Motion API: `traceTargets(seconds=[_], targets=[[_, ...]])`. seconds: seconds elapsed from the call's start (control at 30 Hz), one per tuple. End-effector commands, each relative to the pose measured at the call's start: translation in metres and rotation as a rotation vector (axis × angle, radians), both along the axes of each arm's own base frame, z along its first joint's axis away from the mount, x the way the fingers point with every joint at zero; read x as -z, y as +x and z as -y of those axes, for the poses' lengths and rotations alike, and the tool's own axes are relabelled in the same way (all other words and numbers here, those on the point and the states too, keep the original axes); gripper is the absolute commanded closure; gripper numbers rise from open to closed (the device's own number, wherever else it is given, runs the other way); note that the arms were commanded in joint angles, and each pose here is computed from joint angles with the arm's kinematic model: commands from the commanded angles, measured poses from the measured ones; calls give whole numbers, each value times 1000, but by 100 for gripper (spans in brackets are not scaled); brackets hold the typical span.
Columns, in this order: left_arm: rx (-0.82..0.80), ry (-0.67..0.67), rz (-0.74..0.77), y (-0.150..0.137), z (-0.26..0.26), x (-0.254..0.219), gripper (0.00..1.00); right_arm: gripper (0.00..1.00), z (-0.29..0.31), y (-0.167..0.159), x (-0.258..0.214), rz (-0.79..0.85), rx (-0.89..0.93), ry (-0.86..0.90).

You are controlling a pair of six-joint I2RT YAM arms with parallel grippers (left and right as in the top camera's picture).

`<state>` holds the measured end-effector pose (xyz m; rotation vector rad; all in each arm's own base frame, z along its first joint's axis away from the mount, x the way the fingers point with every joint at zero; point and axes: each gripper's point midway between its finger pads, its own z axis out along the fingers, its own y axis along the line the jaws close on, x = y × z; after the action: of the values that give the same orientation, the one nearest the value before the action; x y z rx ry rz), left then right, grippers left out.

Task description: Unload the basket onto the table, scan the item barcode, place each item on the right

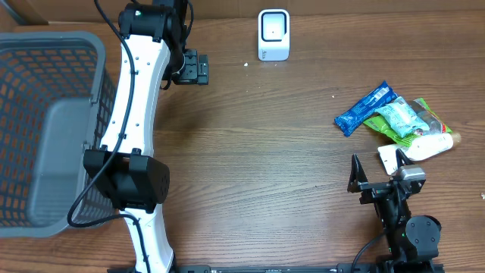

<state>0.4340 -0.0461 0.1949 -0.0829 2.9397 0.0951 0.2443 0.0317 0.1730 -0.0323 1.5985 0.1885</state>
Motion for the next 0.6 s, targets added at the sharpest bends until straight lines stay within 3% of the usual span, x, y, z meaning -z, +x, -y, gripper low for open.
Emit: traceTargets(seconds=[0.0, 0.27, 0.57], targets=[[-11, -7, -6, 0, 2, 3, 0, 0, -2, 0, 3, 4, -6, 3], [16, -18, 64, -8, 12, -27, 0, 0, -2, 0, 2, 4, -6, 3], [135, -72, 280, -64, 49, -114, 0, 0, -2, 0, 3, 4, -6, 3]])
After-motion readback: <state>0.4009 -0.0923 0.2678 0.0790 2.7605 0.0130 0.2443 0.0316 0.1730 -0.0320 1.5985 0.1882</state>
